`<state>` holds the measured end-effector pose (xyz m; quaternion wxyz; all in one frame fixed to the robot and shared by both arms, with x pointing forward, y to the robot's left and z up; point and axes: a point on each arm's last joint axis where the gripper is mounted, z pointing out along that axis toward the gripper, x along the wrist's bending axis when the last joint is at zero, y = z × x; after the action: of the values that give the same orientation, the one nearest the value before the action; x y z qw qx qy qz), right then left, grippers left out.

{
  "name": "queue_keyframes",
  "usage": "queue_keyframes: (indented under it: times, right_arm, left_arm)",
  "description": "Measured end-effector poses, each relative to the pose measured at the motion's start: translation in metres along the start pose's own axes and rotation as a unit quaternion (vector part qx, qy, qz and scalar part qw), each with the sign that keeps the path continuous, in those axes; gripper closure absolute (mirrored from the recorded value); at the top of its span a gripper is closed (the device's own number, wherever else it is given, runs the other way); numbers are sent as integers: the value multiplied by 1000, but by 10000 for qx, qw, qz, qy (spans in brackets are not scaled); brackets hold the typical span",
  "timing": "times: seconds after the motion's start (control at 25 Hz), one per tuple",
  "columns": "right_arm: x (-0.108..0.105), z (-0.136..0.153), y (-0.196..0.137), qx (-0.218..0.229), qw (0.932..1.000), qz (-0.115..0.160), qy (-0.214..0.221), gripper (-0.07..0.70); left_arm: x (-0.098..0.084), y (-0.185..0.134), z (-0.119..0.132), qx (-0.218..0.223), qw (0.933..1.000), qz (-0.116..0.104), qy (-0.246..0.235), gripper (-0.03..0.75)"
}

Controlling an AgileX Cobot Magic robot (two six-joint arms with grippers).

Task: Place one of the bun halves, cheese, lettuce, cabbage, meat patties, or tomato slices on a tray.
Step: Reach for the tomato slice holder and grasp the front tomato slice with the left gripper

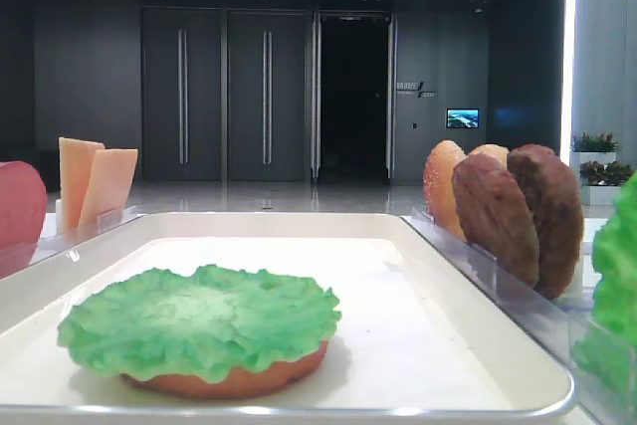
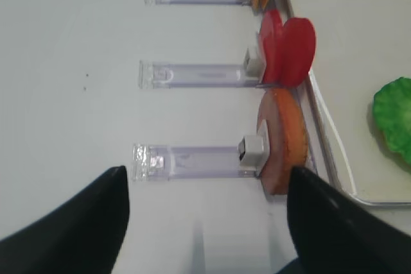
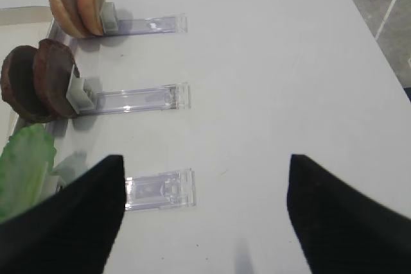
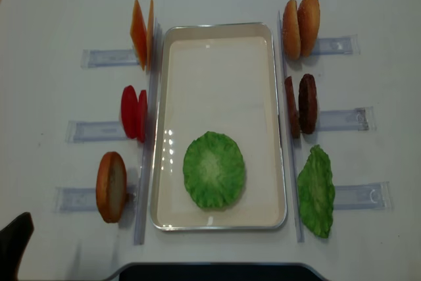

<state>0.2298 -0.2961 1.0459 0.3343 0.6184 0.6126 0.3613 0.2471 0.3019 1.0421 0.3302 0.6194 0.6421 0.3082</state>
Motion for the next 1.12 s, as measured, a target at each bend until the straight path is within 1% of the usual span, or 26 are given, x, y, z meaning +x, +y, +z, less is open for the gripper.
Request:
queue_keyframes:
  times: [0.12, 0.24, 0.4, 0.56, 0.64, 0.72, 0.88, 0.96, 1.12]
  right_arm:
    - [0, 0, 0, 0, 10000, 0, 0, 104]
    - [0, 0, 0, 0, 10000, 0, 0, 104]
    - [0, 0, 0, 0, 10000, 0, 0, 104]
    - [0, 0, 0, 0, 10000, 0, 0, 104]
    - [0, 0, 0, 0, 10000, 0, 0, 104]
    - [0, 0, 0, 0, 10000, 0, 0, 104]
    - [0, 0, 0, 0, 10000, 0, 0, 104]
    - [0, 0, 0, 0, 10000, 0, 0, 104]
    - [0, 0, 0, 0, 10000, 0, 0, 104]
  left_arm:
    - [1, 9, 15, 607, 9980, -96, 140, 137]
    - [2, 17, 33, 1254, 9915, -206, 277, 137]
    - [1, 30, 54, 1972, 9795, -231, 354, 137]
    - [1, 45, 77, 2580, 9650, -186, 433, 137]
    - [0, 55, 89, 2763, 9598, -169, 453, 137]
    - [-1, 67, 99, 2855, 9571, -160, 460, 137]
    - [-2, 92, 121, 2969, 9536, -155, 466, 137]
    - [-2, 104, 130, 3009, 9522, -106, 513, 137]
    - [-3, 125, 151, 3103, 9491, -79, 541, 137]
